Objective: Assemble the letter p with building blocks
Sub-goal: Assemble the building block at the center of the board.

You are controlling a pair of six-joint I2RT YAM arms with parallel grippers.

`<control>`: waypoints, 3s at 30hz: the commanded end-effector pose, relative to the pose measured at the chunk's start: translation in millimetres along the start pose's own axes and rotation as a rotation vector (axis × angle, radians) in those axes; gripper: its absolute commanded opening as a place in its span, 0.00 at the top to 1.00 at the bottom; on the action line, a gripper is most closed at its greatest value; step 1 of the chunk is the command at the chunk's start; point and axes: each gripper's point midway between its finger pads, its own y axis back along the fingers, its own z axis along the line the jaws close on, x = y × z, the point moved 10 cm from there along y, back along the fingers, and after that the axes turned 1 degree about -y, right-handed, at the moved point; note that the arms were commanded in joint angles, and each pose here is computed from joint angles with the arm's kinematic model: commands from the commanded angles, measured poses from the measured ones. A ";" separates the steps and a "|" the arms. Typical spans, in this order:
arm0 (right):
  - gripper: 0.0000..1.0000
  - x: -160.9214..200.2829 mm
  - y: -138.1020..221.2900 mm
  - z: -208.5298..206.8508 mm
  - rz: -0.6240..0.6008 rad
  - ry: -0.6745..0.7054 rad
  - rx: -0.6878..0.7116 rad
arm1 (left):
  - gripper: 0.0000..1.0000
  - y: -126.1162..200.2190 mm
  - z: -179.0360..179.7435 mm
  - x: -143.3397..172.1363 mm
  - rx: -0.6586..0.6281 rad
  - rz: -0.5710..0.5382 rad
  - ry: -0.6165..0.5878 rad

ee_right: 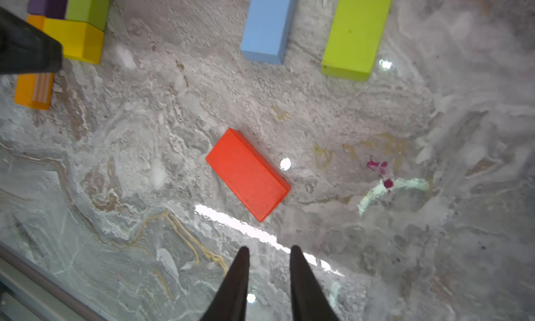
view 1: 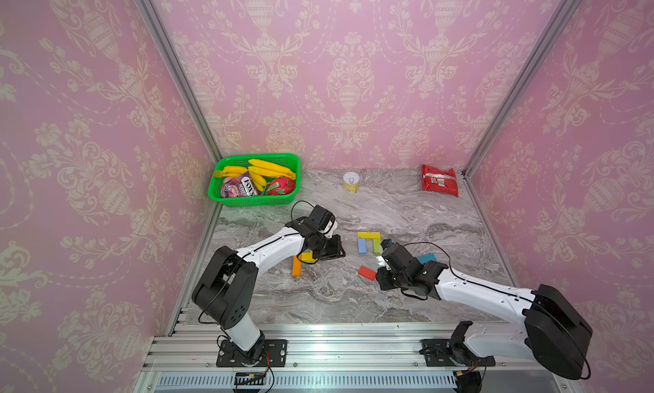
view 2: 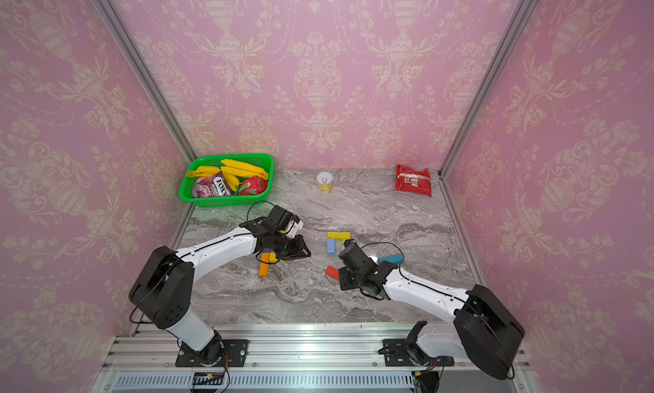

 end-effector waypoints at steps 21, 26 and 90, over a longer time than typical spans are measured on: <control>0.91 -12.5 -24.1 -22.5 0.190 -0.438 -0.189 | 1.00 -58.6 -8.5 7.6 -0.072 0.194 -0.019; 0.91 -10.9 -32.2 -26.8 0.218 -0.440 -0.206 | 1.00 -69.8 -13.6 6.6 -0.114 0.208 -0.025; 0.91 -80.0 -52.4 -80.1 0.225 -0.508 -0.224 | 1.00 -116.3 -58.0 -33.6 -0.154 0.296 -0.080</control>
